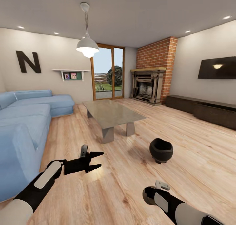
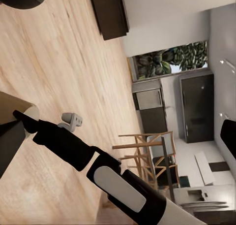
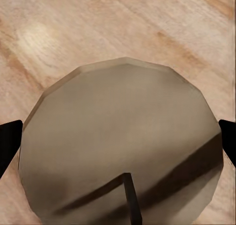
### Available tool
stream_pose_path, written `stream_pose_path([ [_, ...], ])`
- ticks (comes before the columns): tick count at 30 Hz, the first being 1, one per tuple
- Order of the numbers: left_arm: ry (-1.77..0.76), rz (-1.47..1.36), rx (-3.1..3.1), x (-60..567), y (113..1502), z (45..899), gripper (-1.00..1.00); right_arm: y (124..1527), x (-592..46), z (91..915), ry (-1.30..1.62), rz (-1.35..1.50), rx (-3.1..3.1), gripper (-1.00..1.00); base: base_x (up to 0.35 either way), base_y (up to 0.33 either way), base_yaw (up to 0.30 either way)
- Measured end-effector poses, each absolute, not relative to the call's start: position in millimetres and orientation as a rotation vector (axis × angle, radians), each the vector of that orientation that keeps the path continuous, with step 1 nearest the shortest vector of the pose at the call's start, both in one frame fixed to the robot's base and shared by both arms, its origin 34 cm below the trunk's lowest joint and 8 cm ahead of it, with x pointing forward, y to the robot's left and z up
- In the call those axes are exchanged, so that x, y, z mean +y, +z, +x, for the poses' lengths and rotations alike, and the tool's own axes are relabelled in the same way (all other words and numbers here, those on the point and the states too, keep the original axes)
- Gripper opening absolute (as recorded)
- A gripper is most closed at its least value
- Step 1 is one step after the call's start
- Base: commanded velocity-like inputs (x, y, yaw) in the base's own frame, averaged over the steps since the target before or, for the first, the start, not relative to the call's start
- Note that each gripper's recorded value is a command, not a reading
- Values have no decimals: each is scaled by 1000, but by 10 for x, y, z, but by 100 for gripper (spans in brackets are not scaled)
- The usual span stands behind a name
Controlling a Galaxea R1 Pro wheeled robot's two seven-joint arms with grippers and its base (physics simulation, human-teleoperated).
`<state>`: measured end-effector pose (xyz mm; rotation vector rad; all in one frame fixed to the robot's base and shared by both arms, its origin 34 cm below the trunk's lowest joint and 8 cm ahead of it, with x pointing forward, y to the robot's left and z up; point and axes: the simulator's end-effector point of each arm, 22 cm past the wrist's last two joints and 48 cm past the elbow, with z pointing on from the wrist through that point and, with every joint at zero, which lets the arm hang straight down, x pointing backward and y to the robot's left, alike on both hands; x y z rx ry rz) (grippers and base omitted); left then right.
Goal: Place each of the two pumpkins and all three candles from the living room inside a cabinet in the living room (use any cabinet), then make sure every cabinet is closed, and position the cauldron so it is next to a table in the living room.
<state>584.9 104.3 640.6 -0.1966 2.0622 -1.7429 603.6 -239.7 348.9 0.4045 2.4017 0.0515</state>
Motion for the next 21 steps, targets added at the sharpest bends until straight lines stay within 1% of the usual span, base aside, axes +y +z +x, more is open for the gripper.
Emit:
stream_pose_path([
  [3, -1743, -198, 2064, 1042, 6399, 5851, 100, 3484, -2393, 6036, 55, 406, 2402, -100, 0, 0, -233],
  [6, -1743, -201, 2066, 1042, 6382, 5854, 100, 3470, -2370, 6036, 68, 402, 2405, -100, 0, 0, -138],
  [21, -1752, -205, 2069, 1020, 6467, 5894, 100, 3515, -2328, 6031, 81, 395, 2430, -100, 0, 0, -10],
])
